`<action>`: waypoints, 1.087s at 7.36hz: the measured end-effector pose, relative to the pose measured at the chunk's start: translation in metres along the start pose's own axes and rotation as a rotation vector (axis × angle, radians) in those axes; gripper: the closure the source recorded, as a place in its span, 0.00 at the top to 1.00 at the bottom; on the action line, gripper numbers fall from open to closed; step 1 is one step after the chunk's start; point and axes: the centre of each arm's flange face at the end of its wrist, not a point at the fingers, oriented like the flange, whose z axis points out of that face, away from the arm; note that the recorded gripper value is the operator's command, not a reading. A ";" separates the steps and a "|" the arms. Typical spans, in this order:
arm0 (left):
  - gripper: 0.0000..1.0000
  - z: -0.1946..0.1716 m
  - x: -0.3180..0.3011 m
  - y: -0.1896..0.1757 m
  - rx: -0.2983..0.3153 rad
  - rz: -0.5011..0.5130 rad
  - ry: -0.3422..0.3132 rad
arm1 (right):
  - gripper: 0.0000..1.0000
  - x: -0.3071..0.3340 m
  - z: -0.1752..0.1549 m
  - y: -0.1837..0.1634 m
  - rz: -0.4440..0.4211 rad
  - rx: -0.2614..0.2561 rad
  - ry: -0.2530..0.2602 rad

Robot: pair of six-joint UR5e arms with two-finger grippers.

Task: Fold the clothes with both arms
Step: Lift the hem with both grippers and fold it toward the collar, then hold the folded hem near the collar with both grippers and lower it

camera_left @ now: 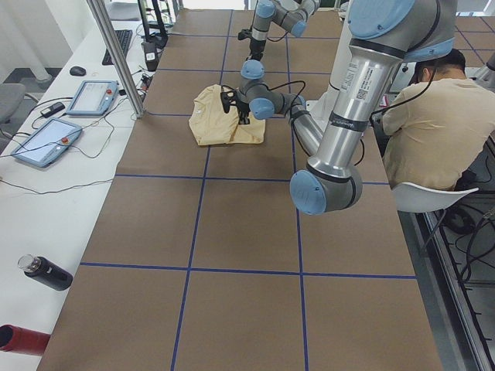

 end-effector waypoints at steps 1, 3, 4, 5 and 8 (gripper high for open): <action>0.00 0.003 -0.001 -0.021 0.024 -0.001 -0.002 | 0.00 -0.014 0.005 -0.022 -0.011 0.016 0.010; 0.00 0.015 0.010 -0.049 0.049 -0.011 -0.004 | 0.00 -0.037 0.023 -0.055 -0.039 0.042 0.041; 0.00 0.028 0.017 -0.059 0.053 -0.016 -0.007 | 0.00 -0.050 0.037 -0.069 -0.059 0.051 0.064; 0.00 0.045 0.018 -0.068 0.056 -0.019 -0.002 | 0.00 -0.062 0.054 -0.079 -0.075 0.055 0.092; 0.00 0.092 0.018 -0.090 0.064 -0.024 -0.005 | 0.00 -0.085 0.107 -0.099 -0.088 0.060 0.110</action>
